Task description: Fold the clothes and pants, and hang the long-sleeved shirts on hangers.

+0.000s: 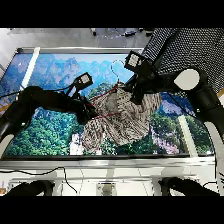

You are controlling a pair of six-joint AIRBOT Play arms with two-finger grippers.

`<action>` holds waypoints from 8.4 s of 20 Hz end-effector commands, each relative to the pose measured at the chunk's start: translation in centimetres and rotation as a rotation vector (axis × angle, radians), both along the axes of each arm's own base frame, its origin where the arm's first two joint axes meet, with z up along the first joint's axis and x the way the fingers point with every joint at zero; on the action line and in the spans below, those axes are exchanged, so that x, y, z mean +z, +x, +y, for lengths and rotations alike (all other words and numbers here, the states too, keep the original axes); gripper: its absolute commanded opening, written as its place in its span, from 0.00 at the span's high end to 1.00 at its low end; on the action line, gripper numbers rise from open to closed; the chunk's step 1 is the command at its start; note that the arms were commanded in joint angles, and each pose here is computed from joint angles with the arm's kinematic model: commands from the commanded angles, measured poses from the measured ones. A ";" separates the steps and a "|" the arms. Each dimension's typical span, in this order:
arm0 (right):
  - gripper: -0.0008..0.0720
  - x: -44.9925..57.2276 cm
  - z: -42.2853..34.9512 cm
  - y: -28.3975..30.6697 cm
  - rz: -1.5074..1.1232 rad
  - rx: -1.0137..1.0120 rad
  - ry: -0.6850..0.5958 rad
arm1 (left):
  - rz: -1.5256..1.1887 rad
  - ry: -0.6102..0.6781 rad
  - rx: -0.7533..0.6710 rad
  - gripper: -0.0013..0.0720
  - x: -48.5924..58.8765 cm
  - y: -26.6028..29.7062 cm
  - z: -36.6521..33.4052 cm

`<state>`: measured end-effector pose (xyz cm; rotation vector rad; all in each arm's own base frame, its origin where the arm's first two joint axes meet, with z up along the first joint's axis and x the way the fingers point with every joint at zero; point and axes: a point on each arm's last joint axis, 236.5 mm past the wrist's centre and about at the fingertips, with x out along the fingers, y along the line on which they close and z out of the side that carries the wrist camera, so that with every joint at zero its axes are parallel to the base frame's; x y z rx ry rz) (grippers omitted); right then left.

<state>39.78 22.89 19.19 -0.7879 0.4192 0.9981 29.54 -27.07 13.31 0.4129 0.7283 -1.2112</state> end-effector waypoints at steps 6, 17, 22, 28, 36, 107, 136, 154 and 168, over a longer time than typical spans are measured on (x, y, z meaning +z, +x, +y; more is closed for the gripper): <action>0.93 3.0 -4.6 3.3 0.010 -0.308 0.160 | -0.034 -0.050 0.286 0.43 7.3 -4.6 5.3; 0.93 10.3 -1.5 -1.2 0.046 -0.255 0.450 | -0.018 -0.245 0.432 0.36 -6.2 1.4 -1.1; 0.93 10.5 -1.1 -1.5 0.062 -0.248 0.472 | -0.160 -0.280 0.442 0.36 -6.6 2.9 -6.0; 0.93 10.5 -1.1 -1.5 0.063 -0.248 0.472 | -0.227 -0.335 0.429 0.36 -4.5 2.3 -8.0; 0.93 10.6 -1.1 -1.5 0.062 -0.248 0.473 | -0.297 -0.397 0.455 0.36 -3.0 2.2 -9.8; 0.93 3.3 -3.0 -0.6 0.009 -0.232 0.149 | 0.175 -0.282 0.172 0.33 -3.4 -7.0 -14.2; 0.93 4.2 -0.7 -10.4 0.043 0.161 0.049 | -0.241 -0.130 0.031 0.75 3.1 -1.7 3.8; 0.28 12.2 0.5 -12.0 0.515 -0.353 0.675 | -0.109 -0.237 0.274 0.95 1.5 2.6 2.4; 0.28 -2.1 0.9 -3.6 1.088 -0.749 1.474 | -0.138 -0.268 0.124 0.95 2.3 -1.5 -3.4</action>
